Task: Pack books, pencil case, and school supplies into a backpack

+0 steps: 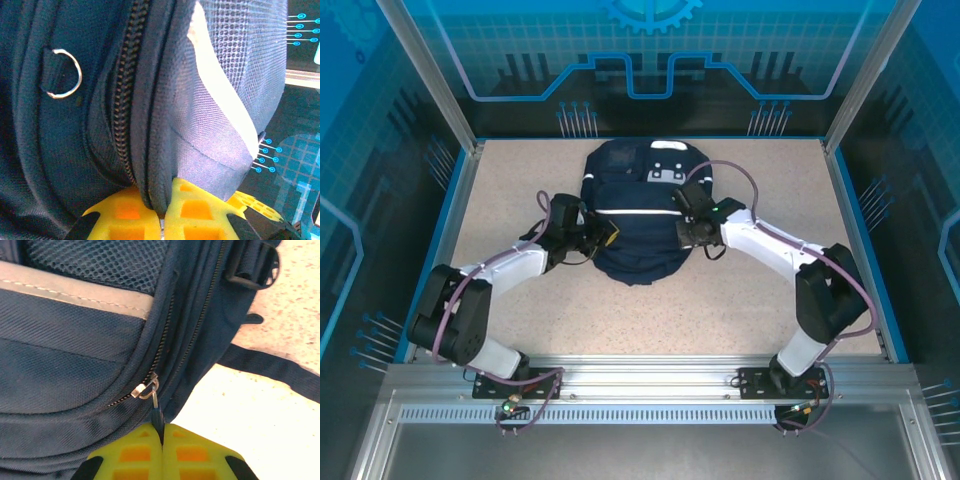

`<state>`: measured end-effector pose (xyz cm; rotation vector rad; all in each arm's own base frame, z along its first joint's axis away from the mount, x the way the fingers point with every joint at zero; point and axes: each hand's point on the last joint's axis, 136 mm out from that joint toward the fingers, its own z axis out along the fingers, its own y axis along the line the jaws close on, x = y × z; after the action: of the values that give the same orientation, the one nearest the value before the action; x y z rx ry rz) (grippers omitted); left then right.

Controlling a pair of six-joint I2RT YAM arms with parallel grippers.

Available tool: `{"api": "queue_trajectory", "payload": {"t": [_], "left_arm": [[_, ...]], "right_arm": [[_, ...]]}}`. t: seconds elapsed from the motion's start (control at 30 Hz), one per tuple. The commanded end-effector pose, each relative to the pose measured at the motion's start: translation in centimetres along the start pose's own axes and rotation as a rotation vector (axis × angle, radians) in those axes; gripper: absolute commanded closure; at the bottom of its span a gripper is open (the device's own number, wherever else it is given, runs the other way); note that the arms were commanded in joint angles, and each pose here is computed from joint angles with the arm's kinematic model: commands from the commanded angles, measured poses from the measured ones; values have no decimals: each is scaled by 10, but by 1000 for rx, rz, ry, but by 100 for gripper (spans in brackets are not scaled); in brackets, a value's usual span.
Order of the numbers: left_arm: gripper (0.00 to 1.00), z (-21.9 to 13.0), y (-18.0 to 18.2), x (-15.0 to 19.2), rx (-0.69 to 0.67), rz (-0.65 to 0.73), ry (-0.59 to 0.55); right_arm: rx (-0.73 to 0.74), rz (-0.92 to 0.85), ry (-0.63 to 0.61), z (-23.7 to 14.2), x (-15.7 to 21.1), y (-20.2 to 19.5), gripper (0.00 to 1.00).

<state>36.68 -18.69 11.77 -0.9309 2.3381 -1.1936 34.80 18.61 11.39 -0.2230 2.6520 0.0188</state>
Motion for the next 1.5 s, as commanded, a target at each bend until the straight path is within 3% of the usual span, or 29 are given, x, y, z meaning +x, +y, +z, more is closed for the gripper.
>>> {"api": "queue_trajectory", "payload": {"t": [0.0, 0.1, 0.27, 0.43, 0.73, 0.83, 0.9, 0.97, 1.03, 1.1, 1.3, 1.47], "left_arm": [[100, -21, 24, -25, -71, 11, -89], [100, -33, 31, -35, -86, 12, -111], [100, -52, 42, -44, -114, 34, -111], [100, -54, 52, -37, -150, 94, 2], [100, -57, 56, -32, -187, 233, 68], [100, -57, 50, -34, -175, 257, 75], [90, -57, 42, -35, -155, 259, 74], [73, -60, 30, -37, -127, 263, 64], [52, -67, 15, -42, -100, 271, 35], [39, -76, 0, -48, -80, 286, -1], [11, -116, -18, -85, -114, 295, -212], [2, -162, -6, -119, -223, 373, -489]], "right_arm": [[-87, -73, 3, -11, 3, 6, 100], [-184, -145, -15, -18, 6, 29, 100], [-74, -161, -18, -13, -1, 14, 100], [-80, -183, -21, 2, -31, 14, 100], [-77, -101, 2, 11, -61, 9, 100], [-218, -28, 83, 10, -55, 24, 100], [-291, 4, 89, 3, -54, 32, 99], [-350, 19, 64, -10, -54, 39, 86], [-379, 33, 6, -30, -58, 38, 63], [-349, 56, -61, -49, -63, 27, 45], [-78, 135, -271, -103, -67, -47, 3], [138, 292, -453, -134, -49, -126, 0]]}}
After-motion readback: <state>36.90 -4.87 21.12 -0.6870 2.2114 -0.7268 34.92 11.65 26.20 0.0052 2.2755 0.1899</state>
